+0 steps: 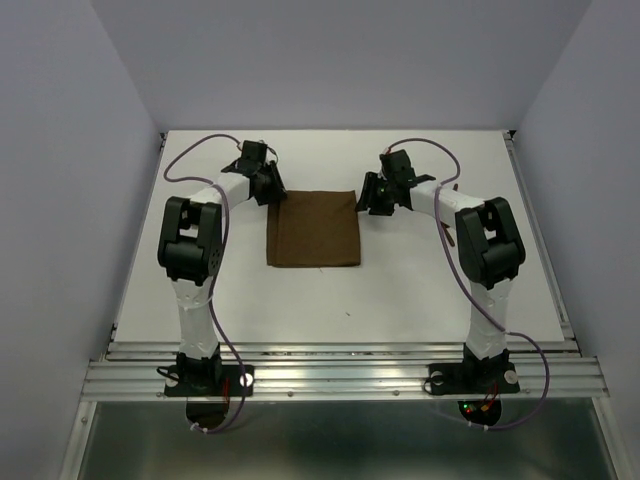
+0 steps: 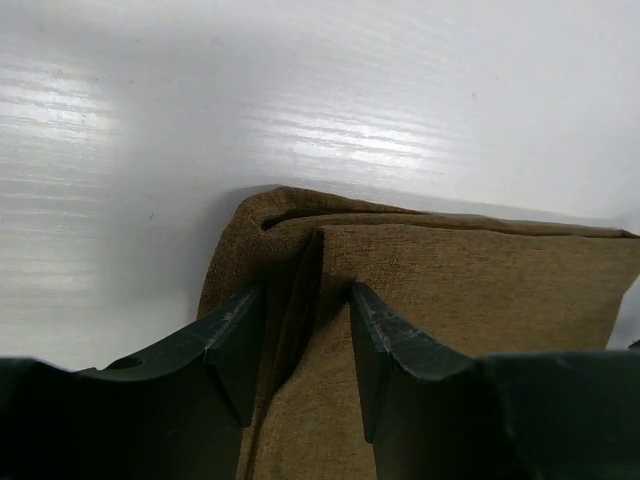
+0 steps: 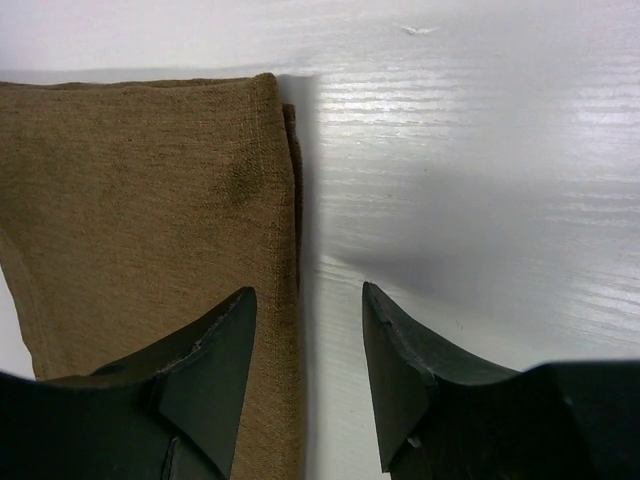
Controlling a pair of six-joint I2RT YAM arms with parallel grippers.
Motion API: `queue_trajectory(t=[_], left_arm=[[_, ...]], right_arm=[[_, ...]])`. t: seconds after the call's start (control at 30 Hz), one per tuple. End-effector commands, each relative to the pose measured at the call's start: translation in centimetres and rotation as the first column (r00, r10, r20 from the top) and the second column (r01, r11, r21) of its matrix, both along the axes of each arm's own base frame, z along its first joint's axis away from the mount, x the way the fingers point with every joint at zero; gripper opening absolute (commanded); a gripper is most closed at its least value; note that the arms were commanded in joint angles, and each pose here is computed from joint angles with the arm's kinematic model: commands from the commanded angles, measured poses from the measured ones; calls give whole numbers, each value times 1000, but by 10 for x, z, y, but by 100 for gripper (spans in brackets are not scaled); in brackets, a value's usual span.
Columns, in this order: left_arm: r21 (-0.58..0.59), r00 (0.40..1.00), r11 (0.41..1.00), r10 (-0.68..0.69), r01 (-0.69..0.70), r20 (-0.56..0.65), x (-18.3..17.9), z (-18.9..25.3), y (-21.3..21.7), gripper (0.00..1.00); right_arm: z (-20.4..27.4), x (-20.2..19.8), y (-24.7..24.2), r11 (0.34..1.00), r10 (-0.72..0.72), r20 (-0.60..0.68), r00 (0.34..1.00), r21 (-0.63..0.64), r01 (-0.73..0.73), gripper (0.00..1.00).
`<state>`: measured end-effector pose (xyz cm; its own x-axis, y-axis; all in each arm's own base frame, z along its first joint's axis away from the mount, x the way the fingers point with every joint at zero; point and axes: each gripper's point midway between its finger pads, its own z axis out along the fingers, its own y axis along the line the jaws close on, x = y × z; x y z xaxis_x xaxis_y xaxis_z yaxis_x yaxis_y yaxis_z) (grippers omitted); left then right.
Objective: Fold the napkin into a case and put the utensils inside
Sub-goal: Smooth out the lower triangle-folded napkin at the center of the board.
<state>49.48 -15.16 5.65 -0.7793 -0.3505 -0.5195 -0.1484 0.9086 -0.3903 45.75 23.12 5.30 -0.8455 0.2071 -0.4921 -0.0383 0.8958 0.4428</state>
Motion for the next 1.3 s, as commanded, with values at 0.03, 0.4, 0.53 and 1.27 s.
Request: queue_trajectory(t=[0.03, 0.4, 0.53, 1.27], left_arm=[[6, 1000, 1000, -29, 29, -7, 3, 1, -3, 47], [-31, 998, 998, -55, 55, 9, 3, 9, -11, 23], [-39, 998, 998, -56, 57, 30, 3, 20, -11, 7], [-32, 993, 998, -46, 49, 105, -14, 80, -3, 0]], right_arm=[[26, 4, -1, 1000, -14, 59, 998, 27, 12, 52], [32, 2, -3, 999, -27, 67, 997, 28, 25, 52], [32, 1, -4, 999, -28, 65, 998, 28, 26, 52], [40, 0, -5, 999, -32, 80, 996, 32, 30, 53]])
